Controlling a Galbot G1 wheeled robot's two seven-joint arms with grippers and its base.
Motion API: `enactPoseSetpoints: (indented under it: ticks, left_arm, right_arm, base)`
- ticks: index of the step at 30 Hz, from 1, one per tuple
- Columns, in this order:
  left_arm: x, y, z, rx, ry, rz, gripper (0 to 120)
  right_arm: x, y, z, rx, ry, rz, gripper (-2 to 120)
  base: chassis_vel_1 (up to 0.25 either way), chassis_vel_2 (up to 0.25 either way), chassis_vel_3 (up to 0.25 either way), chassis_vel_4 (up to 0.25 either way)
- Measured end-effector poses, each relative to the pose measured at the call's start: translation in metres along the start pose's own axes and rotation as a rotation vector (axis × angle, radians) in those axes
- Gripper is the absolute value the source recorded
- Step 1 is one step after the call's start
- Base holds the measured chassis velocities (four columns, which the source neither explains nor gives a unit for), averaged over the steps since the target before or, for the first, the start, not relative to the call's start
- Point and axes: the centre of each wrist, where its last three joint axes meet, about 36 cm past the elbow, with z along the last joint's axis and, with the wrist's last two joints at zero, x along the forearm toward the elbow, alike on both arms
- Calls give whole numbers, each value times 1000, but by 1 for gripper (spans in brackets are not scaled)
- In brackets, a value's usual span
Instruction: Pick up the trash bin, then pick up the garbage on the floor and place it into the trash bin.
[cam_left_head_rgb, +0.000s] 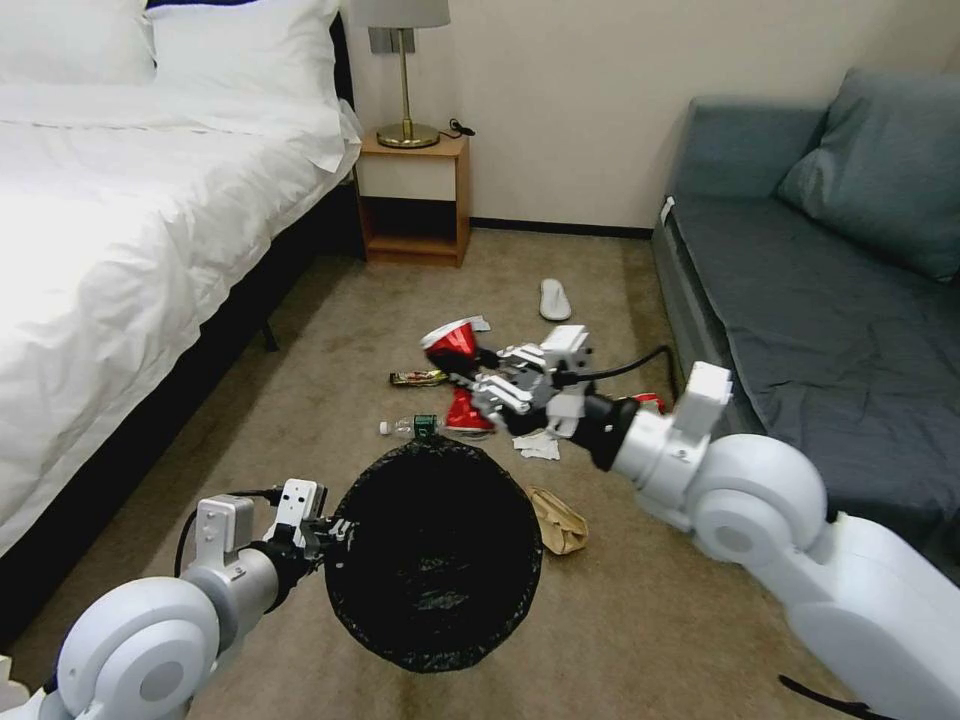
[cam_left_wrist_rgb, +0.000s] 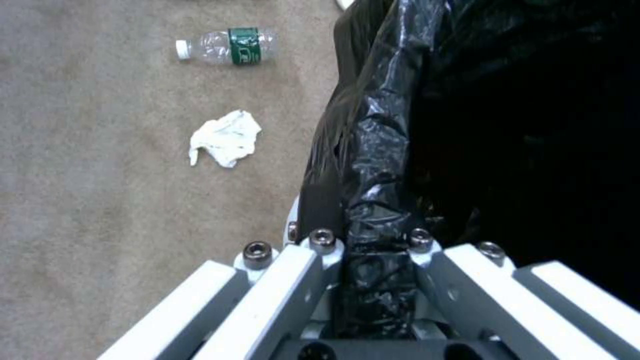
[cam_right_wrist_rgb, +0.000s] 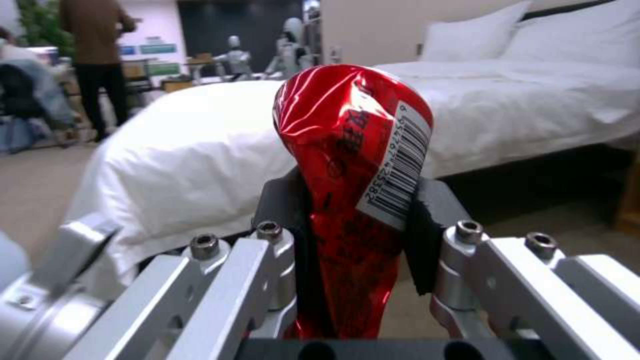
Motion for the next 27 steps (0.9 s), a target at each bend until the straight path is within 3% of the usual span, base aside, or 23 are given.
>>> enactPoseSetpoints:
  ticks: [9,12,13,17,18,22,23,25,27]
  left_arm:
    - [-3,2,-2,33,-19,0,3]
    - [-3,4,-4,39,-28,-4,3]
    - [-3,4,-5,44,-33,-4,3]
    - [-2,5,-5,49,-35,-3,3]
    - [-2,5,-6,52,-37,-2,3]
    - [-2,5,-7,59,-44,-1,3]
    - [-2,5,-8,61,-47,0,3]
    - [-2,6,-8,62,-49,0,3]
    - [0,7,-10,64,-57,-4,3]
  right_arm:
    - [-9,20,0,-26,76,-65,28]
    - [-9,22,0,-25,91,-71,38]
    - [-8,23,0,-27,98,-76,47]
    - [-7,24,-1,-28,101,-80,54]
    - [-7,24,-2,-28,101,-82,64]
    - [-7,26,-3,-25,90,-80,73]
    - [-7,28,-3,-23,79,-69,82]
    - [-7,29,-4,-23,75,-63,85]
    - [-6,31,-6,-19,71,-62,96]
  base:
    - [0,0,0,0]
    - [0,0,0,0]
    - [0,0,0,0]
    - [0,0,0,0]
    - [0,0,0,0]
    - [0,0,0,0]
    - [0,0,0,0]
    - [0,0,0,0]
    - [0,0,0,0]
